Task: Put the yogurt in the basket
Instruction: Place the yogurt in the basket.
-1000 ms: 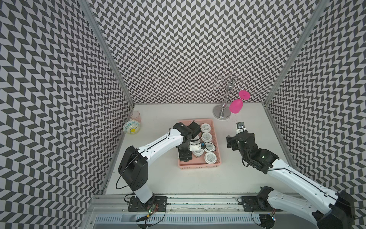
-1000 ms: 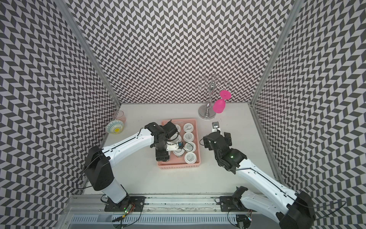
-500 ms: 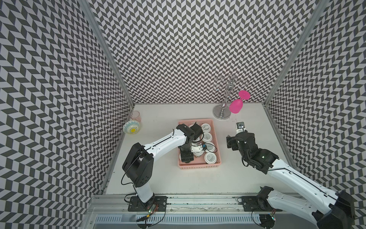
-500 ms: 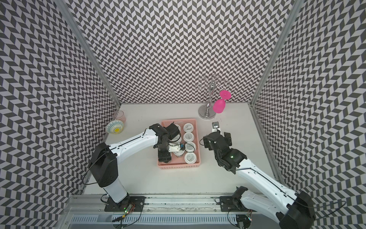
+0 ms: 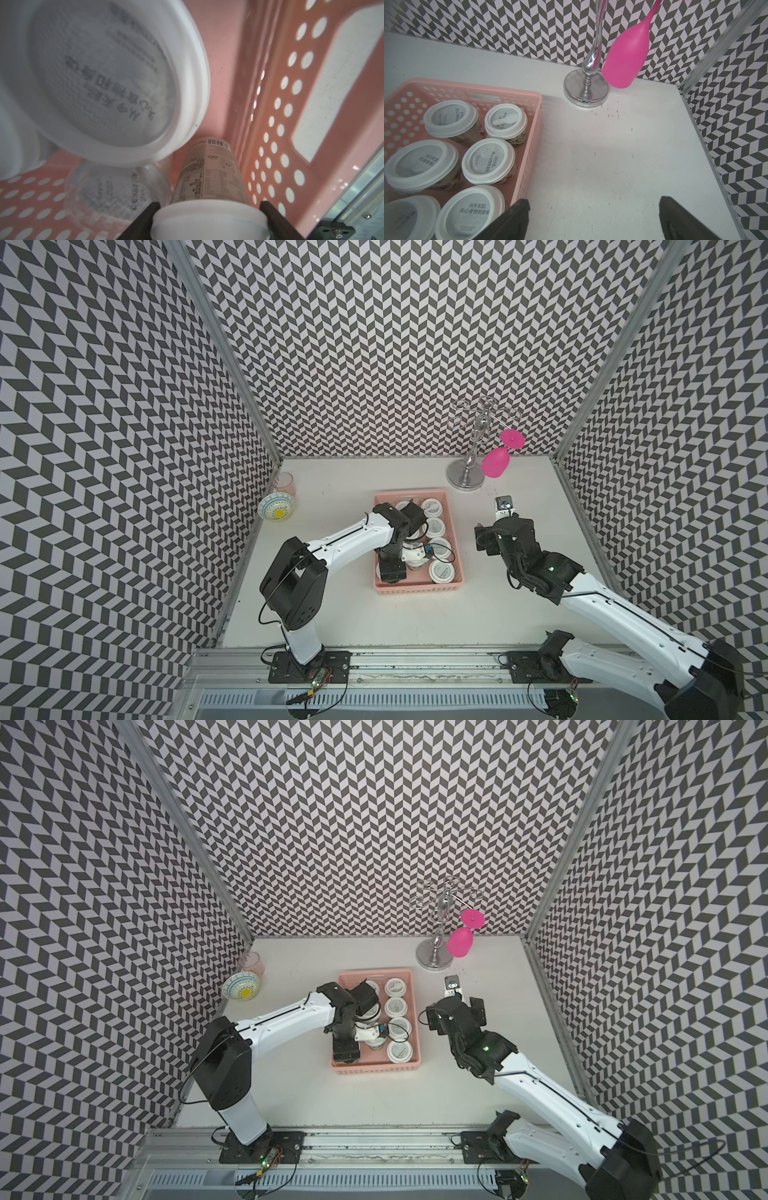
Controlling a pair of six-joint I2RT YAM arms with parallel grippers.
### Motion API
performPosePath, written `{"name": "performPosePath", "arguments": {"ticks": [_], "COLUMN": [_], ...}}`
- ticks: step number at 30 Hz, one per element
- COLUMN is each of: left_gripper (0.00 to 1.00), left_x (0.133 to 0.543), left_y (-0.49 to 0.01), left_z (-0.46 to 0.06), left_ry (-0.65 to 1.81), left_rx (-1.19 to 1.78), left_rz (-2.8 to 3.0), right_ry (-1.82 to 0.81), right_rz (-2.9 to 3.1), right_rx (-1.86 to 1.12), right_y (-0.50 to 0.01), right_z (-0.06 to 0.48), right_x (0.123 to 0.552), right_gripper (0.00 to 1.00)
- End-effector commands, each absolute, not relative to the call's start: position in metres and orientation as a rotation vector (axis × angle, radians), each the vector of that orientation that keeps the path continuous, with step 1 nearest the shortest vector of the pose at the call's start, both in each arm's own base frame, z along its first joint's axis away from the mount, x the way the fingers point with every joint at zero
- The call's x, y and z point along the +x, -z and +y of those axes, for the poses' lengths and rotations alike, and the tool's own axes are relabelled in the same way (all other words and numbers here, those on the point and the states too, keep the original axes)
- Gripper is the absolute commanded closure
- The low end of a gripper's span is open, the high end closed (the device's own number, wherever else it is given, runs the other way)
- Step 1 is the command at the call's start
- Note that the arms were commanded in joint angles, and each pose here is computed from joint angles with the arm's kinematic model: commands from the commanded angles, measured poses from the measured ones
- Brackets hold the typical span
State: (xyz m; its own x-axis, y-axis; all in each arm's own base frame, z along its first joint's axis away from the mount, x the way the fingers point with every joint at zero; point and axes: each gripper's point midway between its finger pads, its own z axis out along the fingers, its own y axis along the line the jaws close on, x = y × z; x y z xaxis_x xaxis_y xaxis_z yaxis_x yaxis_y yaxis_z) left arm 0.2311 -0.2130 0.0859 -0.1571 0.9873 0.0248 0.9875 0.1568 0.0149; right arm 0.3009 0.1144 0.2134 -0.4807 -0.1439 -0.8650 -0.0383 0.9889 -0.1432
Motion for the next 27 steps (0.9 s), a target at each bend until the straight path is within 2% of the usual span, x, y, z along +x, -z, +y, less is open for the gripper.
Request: {"name": "performPosePath", "arguments": {"ticks": [1,9,13,27], "left_gripper": [0.23,0.19,0.01,0.0], "left_x": [0.232,0.238,0.239,0.241], "left_y": [-0.076,-0.077,-0.08,-0.135], "left_z": [-0.216,-0.219,-0.219,-0.238], "left_ry": [0.045,0.065,0.064,-0.054], "left_rx": [-2.032,-2.05,-2.049,-2.152], "left_rz": [-2.373,-2.384,-2.39,-2.475], "right_ry": [0.123,0.125,0.127,0.129], "right_rz": [2.051,2.051,2.051,2.052], "right_rx": [-0.114,-0.115,-0.114,-0.117], "right_y": [-0.214,-0.214,-0.214,-0.213], "right_z": [0.115,0.115,0.114,0.115], "right_x": [0.303,0.303,0.303,0.303], "right_gripper": [0.01,0.0,0.0,0.01]}}
